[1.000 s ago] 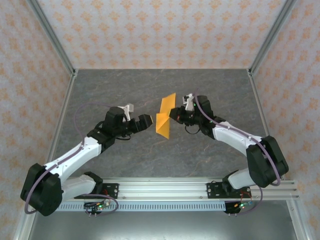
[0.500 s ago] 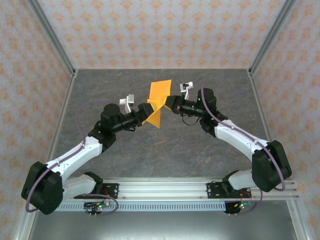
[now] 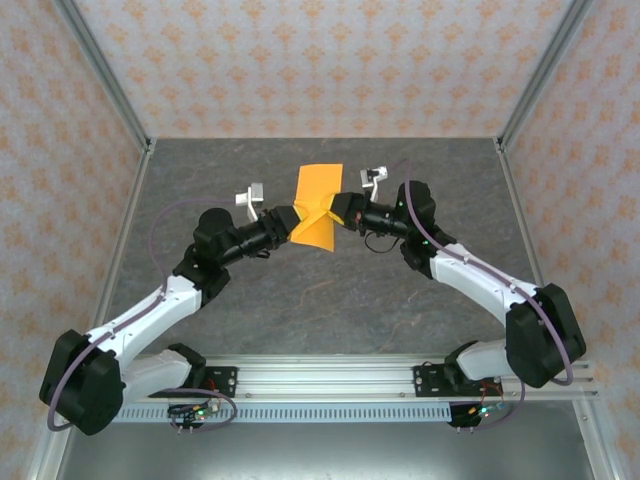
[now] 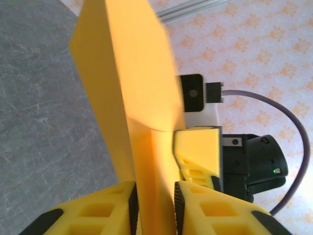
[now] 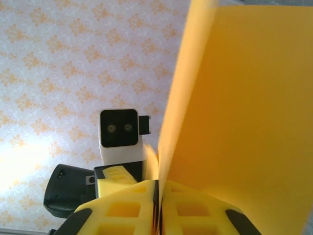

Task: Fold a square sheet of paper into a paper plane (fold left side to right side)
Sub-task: Turn over the paper at the center of the table.

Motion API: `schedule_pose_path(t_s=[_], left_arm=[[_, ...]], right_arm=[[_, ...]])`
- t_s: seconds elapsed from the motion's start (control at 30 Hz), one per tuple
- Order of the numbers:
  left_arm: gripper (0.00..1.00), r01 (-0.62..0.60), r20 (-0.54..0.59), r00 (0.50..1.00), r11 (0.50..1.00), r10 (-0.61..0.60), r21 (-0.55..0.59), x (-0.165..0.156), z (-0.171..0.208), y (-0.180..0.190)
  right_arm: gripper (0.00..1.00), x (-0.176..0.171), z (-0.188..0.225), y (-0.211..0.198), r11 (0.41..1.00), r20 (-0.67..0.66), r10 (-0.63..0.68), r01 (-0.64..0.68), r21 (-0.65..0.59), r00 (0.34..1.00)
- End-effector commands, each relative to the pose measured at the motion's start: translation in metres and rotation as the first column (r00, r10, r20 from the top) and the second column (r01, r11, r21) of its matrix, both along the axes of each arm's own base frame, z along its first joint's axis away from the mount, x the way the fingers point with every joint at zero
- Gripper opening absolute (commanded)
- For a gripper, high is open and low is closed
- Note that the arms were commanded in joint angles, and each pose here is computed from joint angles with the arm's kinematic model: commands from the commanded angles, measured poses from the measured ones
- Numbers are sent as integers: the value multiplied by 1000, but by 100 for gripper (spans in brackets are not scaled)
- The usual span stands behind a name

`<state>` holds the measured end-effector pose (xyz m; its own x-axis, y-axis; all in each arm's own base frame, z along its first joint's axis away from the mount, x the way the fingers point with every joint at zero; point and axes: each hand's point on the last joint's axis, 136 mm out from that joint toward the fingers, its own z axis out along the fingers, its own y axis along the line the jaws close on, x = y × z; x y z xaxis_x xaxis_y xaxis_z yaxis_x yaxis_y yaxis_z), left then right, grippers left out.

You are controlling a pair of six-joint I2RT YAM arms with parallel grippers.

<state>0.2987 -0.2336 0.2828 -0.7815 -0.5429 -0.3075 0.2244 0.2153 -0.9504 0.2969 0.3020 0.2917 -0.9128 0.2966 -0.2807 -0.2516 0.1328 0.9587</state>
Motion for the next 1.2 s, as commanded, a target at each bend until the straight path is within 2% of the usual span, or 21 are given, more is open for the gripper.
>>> schedule_pose_path(t_s=[0.0,0.1,0.2,0.27,0.33,0.37,0.4,0.5,0.57,0.67,0.8,0.87,0.97,1.03,1.07,1.17], left_arm=[[23,-2,49,999,1000,1,11,-6,12,4],[20,-20,51,999,995,15,95,-9,3,10],[15,-46,50,998,966,35,255,-16,-16,19],[10,-66,58,997,909,47,412,-25,-33,26],[6,-84,84,996,808,43,584,-34,-48,31],[4,-103,105,993,738,43,667,-38,-53,34],[1,-105,104,994,664,41,740,-43,-61,36],[0,-133,128,991,418,39,898,-46,-76,45],[0,-150,144,989,252,40,956,-47,-83,48],[0,-179,178,982,7,64,984,-41,-91,47],[0,-220,255,962,-274,99,936,-30,-89,41],[0,-219,273,957,-366,101,904,-22,-90,33],[0,-174,241,965,-436,102,883,-14,-111,18],[0,-140,206,972,-432,109,891,-13,-125,9],[0,-114,181,977,-447,110,887,-12,-141,4],[0,-67,130,986,-457,108,887,-12,-165,-6]], right_arm=[[16,-7,11,-4,1000,52,-10,10,1,999],[29,-6,-5,-10,995,46,-42,46,-85,998],[43,-6,-25,-23,971,49,-93,102,-217,994],[50,-7,-42,-40,923,60,-148,160,-351,987],[54,-4,-69,-67,817,65,-227,226,-531,972],[56,-5,-74,-88,740,91,-282,276,-613,955],[56,-7,-87,-112,637,103,-340,309,-707,935],[57,-15,-105,-168,374,170,-451,359,-855,876],[57,-23,-111,-193,266,206,-483,367,-891,851],[59,-33,-115,-219,156,260,-518,389,-908,815],[63,-45,-116,-244,54,318,-540,410,-911,779],[65,-49,-118,-251,23,333,-540,409,-912,773],[68,-51,-120,-254,2,327,-534,388,-922,780],[69,-51,-124,-252,-6,312,-527,363,-932,791],[69,-51,-127,-251,-8,304,-524,352,-936,796],[72,-50,-134,-247,10,291,-522,347,-938,802]])
